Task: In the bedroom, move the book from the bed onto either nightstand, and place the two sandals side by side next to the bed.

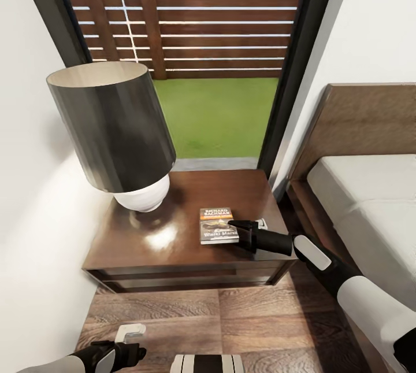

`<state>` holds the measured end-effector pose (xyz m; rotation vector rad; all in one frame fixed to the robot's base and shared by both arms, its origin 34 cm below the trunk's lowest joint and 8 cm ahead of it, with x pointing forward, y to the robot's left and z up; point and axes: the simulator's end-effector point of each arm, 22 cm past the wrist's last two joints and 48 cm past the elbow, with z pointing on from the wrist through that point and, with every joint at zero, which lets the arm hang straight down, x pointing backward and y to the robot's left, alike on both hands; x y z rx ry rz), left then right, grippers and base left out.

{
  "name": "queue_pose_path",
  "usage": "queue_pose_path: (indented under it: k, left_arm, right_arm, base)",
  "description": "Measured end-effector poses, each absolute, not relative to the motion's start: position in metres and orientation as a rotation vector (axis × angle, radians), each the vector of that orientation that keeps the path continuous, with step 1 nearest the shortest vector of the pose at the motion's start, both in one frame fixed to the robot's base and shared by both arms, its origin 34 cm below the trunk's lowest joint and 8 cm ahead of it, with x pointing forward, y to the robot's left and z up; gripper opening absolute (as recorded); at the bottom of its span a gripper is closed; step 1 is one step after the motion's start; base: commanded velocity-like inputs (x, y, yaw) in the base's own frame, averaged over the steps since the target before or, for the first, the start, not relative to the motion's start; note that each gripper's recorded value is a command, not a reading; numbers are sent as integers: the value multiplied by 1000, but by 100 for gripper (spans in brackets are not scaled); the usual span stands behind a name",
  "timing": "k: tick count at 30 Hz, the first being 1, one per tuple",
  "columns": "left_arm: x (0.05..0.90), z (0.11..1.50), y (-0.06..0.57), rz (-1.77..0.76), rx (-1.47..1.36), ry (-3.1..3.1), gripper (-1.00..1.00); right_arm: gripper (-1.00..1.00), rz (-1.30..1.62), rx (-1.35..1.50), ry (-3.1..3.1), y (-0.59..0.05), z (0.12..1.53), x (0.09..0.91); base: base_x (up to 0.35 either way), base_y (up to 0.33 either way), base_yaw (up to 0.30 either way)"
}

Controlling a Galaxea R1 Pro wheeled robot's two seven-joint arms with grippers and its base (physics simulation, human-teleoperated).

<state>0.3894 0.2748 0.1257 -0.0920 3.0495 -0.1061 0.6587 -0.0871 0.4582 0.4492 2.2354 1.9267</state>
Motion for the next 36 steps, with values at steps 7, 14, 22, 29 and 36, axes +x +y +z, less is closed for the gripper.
queue_pose_path:
  k: [7, 14, 22, 29, 36]
  left_arm:
    - [389, 126, 275, -106, -92, 3050, 100]
    - [389, 125, 275, -106, -92, 3051, 100]
    - [389, 126, 275, -106, -93, 3050, 100]
    - [389, 126, 275, -106, -93, 3050, 100]
    - [389, 126, 275, -106, -93, 3050, 100]
  right_arm:
    - [100, 1915, 451, 2246, -88, 456, 658]
    - [100, 1787, 471, 2369, -94, 430, 655]
    - [100, 1714, 485, 2434, -98, 416, 653]
    - [100, 1702, 485, 2446, -99, 414, 652]
    - [100, 1699, 485, 2450, -99, 413, 652]
  base:
    - [0, -6, 0]
    - [-82, -163, 0]
    - [-34, -58, 0]
    - [-6, -10, 0]
    - [-1, -2, 0]
